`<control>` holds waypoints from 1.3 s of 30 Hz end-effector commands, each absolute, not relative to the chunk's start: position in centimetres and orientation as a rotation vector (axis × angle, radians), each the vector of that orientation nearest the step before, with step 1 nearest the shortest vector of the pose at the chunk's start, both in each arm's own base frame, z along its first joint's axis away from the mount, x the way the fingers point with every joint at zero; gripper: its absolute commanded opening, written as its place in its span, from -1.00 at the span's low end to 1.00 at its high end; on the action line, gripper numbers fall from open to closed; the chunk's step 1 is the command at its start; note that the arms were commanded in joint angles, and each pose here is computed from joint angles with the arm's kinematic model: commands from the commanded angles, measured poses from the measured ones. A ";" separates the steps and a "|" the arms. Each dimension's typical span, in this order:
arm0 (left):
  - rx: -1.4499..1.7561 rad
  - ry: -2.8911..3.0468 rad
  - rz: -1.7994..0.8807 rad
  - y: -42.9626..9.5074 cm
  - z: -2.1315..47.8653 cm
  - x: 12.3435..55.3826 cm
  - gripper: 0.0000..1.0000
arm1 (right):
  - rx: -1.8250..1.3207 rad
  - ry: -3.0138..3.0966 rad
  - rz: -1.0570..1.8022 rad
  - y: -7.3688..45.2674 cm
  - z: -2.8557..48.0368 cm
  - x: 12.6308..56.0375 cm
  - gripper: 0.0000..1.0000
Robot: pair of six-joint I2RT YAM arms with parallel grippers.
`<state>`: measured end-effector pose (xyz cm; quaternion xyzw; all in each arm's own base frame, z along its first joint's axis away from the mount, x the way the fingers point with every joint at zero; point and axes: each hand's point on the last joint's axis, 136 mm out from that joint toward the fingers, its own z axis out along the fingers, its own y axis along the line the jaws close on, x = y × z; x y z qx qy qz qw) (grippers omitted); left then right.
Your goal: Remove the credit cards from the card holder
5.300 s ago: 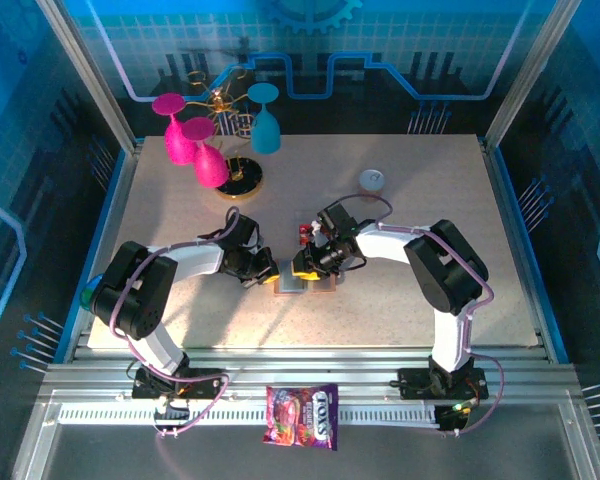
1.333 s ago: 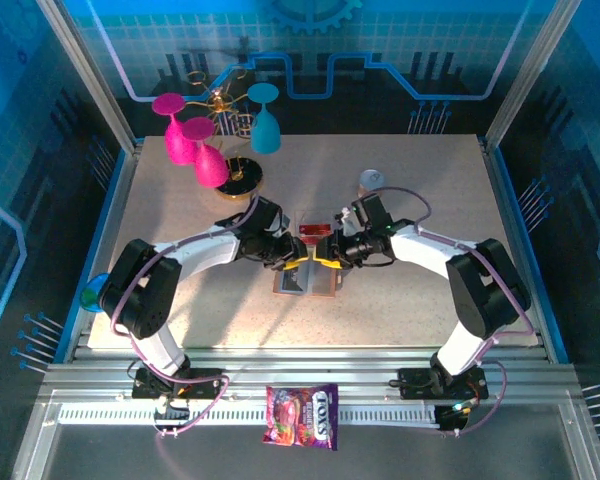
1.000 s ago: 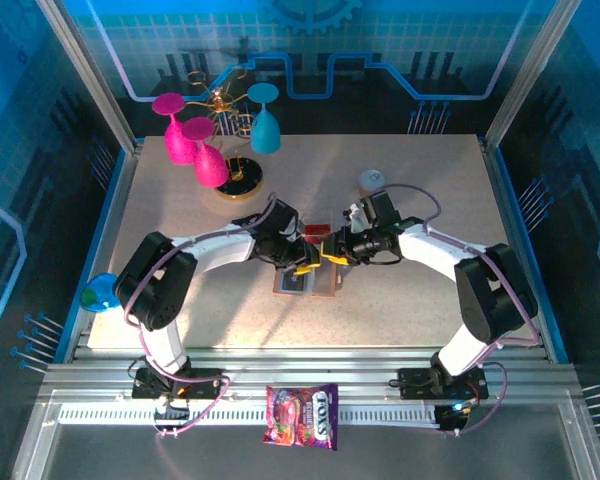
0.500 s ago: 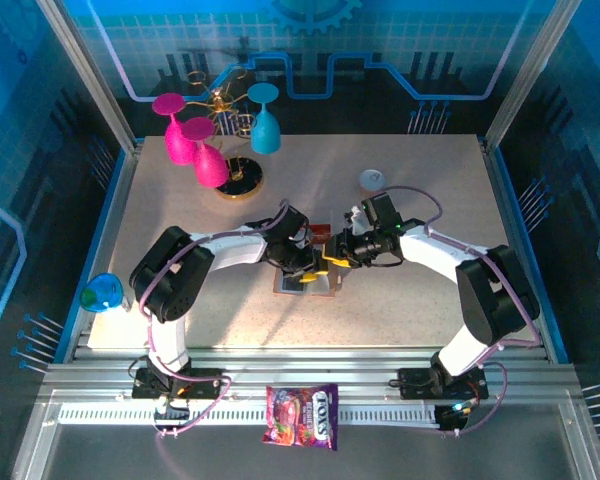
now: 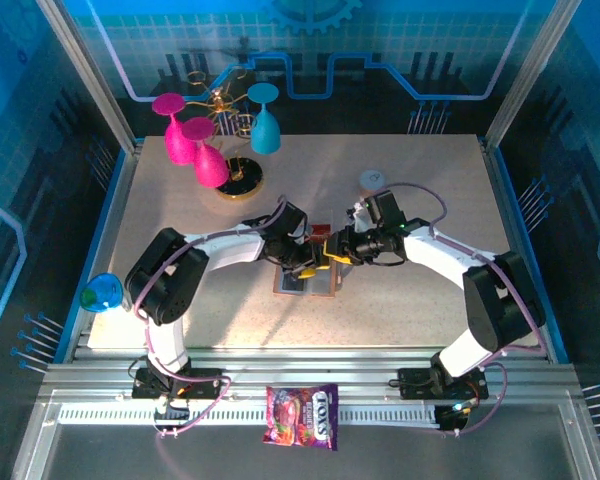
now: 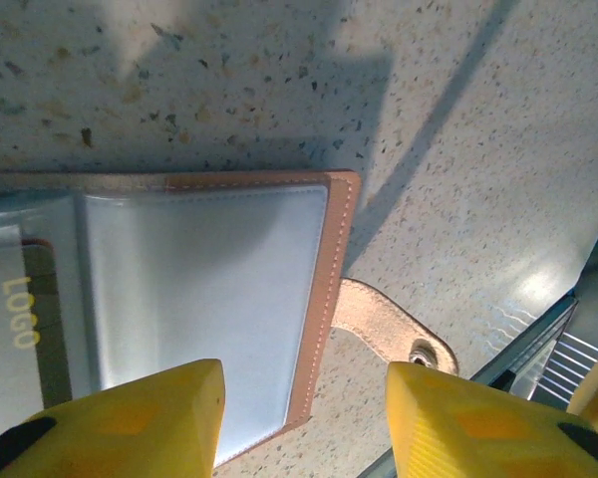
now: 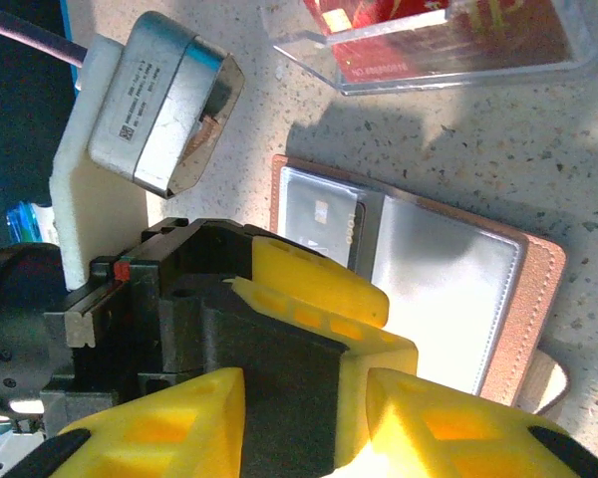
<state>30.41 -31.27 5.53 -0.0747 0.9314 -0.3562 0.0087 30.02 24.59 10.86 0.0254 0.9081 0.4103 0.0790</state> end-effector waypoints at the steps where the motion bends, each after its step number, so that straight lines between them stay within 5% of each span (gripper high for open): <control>1: -0.229 2.817 -1.156 -30.9 8.6 31.4 -0.05 | 0.085 2.730 1.215 24.2 11.1 29.8 -0.24; 15: -0.384 2.775 -1.095 -25.5 8.0 31.5 -0.15 | 0.006 2.780 1.253 27.8 10.1 29.1 -0.24; 39: -0.483 2.829 -1.088 -22.5 3.9 30.5 -0.70 | 0.015 2.869 1.291 32.5 5.3 28.0 -0.39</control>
